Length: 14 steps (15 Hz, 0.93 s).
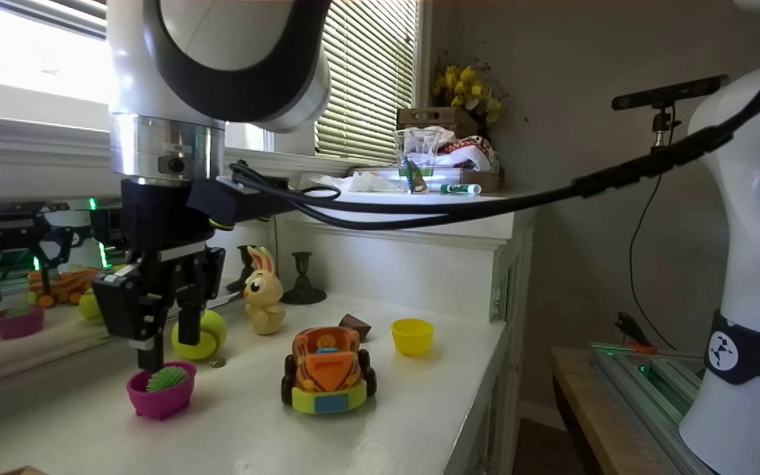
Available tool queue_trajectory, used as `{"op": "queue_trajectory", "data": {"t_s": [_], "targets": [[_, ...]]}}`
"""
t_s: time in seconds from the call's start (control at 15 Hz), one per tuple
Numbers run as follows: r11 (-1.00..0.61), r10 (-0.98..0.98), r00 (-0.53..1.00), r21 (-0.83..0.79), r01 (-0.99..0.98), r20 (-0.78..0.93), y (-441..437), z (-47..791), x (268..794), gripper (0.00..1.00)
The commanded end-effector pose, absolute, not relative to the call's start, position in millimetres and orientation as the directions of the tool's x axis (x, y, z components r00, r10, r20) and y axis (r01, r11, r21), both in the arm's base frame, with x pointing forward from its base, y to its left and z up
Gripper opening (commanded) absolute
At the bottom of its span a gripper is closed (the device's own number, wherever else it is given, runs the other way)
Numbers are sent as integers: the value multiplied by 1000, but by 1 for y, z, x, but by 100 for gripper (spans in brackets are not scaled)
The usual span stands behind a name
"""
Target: Take the tiny ball out of the purple bowl
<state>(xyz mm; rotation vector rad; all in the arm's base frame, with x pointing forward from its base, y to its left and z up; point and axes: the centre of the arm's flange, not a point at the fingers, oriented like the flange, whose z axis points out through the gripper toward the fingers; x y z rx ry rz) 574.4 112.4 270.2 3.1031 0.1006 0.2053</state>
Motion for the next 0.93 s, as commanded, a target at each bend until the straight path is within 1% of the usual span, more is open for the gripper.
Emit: {"op": "queue_trajectory", "data": {"t_s": [0.0,0.2,0.4,0.47,0.6,0.67,0.73,0.8,0.87], "targets": [[-996,84,985,51,77,150,117,265,586,51],[-995,89,985,51,82,146,118,262,587,53],[-995,95,985,54,88,141,121,258,588,50],[-994,97,985,55,90,140,121,258,588,51],[-994,100,985,55,93,138,123,257,588,47],[-994,99,986,56,93,136,123,256,588,40],[-994,99,986,56,93,136,123,255,588,42],[-994,99,986,56,93,134,123,255,588,41],[-994,99,986,57,92,133,123,254,588,29]]}}
